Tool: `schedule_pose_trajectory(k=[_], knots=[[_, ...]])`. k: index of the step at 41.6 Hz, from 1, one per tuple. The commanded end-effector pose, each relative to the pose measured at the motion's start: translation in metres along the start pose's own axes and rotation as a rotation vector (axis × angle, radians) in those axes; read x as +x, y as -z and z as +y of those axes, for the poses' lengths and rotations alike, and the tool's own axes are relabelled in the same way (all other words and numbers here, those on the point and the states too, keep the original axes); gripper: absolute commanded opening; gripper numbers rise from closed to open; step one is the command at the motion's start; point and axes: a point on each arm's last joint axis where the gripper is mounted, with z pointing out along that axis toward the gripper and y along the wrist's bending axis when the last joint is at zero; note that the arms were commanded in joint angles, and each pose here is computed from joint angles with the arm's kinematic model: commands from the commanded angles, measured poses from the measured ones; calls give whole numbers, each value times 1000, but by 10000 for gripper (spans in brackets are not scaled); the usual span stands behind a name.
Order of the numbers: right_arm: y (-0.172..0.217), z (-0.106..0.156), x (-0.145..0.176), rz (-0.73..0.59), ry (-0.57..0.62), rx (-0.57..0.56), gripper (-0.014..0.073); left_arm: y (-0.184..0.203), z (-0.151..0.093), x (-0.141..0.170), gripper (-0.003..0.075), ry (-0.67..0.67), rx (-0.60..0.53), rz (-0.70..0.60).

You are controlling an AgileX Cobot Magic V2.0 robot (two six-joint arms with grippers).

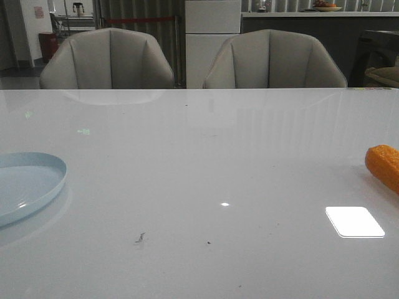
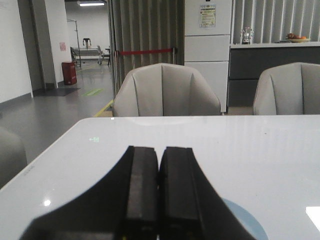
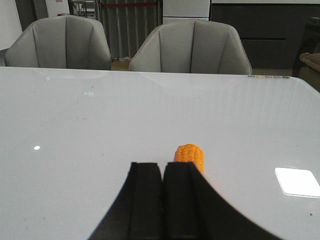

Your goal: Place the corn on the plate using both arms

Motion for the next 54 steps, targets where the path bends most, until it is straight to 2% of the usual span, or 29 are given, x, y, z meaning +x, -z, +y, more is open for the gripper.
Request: schedule_pose_trajectory(k=[1, 10, 15, 18, 24, 32, 36, 42, 54], knots=[[4, 0, -21, -183, 4, -3, 56, 2, 0, -3, 90, 9, 1, -139], [13, 1, -50, -435, 3, -8, 56, 6, 1, -29, 90, 10, -6, -300], [22, 3, -83, -463, 3, -10, 56, 10, 3, -57, 90, 10, -10, -376], [26, 4, -105, -430, 3, -11, 56, 13, 4, -74, 90, 8, -11, -387], [23, 6, -149, -330, 4, -10, 56, 10, 6, -104, 90, -27, -11, -279], [-19, 7, -191, -184, 4, -6, 56, -9, 8, -153, 90, -79, -17, -247], [-46, 7, -201, -122, 4, -4, 56, -32, 10, -169, 90, -79, -14, -168], [-87, 7, -197, -9, 3, 0, 56, -72, 9, -165, 90, -80, -3, -23], [-137, 6, -164, 187, 3, 7, 56, -128, 7, -125, 90, -78, 21, 214]])
